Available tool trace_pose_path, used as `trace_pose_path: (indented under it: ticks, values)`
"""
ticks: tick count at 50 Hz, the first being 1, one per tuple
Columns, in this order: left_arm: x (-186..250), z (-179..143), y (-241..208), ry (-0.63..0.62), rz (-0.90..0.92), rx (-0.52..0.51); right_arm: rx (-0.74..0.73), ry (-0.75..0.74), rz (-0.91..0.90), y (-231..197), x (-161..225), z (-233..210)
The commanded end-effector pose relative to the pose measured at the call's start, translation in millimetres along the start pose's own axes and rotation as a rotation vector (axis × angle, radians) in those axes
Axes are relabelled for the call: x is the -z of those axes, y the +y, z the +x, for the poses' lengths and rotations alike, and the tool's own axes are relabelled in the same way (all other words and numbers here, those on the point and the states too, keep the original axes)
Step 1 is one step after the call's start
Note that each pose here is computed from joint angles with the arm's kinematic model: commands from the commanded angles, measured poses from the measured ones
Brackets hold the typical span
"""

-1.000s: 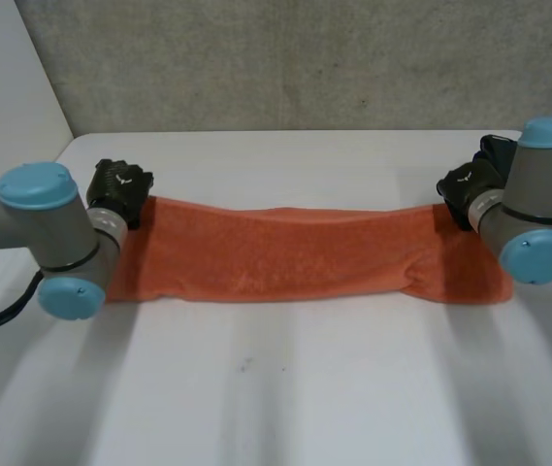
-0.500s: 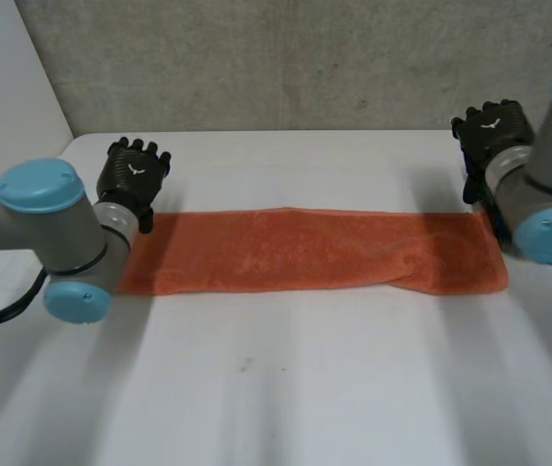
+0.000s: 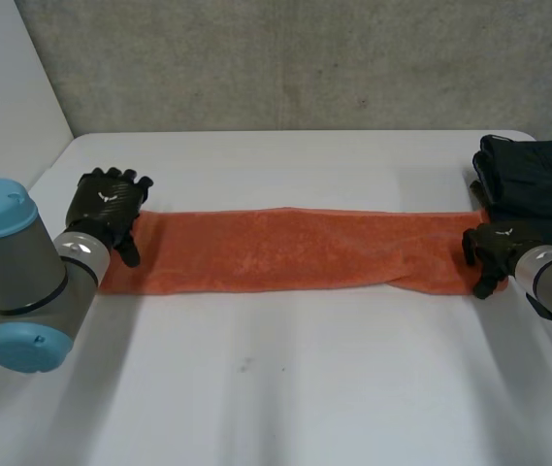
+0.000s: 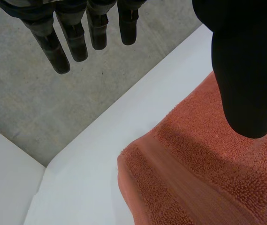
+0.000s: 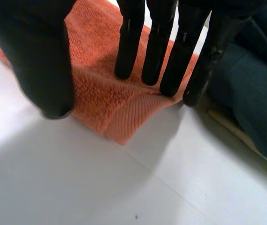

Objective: Fold the laundry.

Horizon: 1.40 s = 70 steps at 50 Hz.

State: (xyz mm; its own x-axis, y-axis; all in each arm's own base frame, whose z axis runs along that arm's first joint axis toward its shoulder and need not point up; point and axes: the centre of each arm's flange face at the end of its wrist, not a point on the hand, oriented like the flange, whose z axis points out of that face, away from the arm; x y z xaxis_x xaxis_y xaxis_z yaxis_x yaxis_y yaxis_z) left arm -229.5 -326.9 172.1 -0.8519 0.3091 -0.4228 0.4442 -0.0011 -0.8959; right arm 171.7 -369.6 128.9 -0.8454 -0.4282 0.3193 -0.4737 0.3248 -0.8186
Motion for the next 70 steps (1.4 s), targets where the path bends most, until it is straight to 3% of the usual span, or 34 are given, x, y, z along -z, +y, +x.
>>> trace_pose_path:
  ticks: [1, 7, 11, 16, 21, 30, 35, 42, 50, 55, 60, 65, 70]
  values:
    - [1, 0, 1, 0.001, -0.003, -0.001, 0.002, 0.026, -0.009, 5, -11, 6]
    - [4, -2, -4, -0.005, 0.008, -0.001, -0.008, 0.11, 0.006, 7, -1, 39]
    - [10, -5, -10, -0.011, 0.02, -0.001, 0.086, 0.177, 0.03, -10, 20, 60]
    - [19, -11, -18, -0.025, 0.038, -0.001, 0.25, 0.294, -0.068, 9, 29, 107]
    - [28, -15, -25, -0.034, 0.054, -0.001, 0.321, 0.346, -0.073, 3, 32, 124]
    - [33, -20, -33, -0.052, 0.074, 0.001, 0.28, 0.202, 0.274, -95, 46, 32]
    - [36, -26, -32, -0.067, 0.07, 0.004, 0.375, -0.019, 0.517, -143, 65, -77]
    - [36, -30, -25, -0.062, 0.054, 0.009, 0.495, -0.32, 0.67, -140, 78, -206]
    - [36, -29, -18, -0.049, 0.033, 0.011, 0.593, -0.56, 0.753, -106, 80, -307]
    - [34, -27, -15, -0.04, 0.029, 0.011, 0.605, -0.581, 0.761, -97, 73, -329]
    - [31, -22, -15, -0.025, 0.031, 0.01, 0.574, -0.509, 0.752, -110, 75, -321]
    - [31, -7, -28, 0.024, 0.078, 0.007, 0.398, -0.334, 0.649, -142, 85, -274]
    - [36, 15, -46, 0.098, 0.141, 0.04, 0.214, -0.269, 0.484, -139, 77, -213]
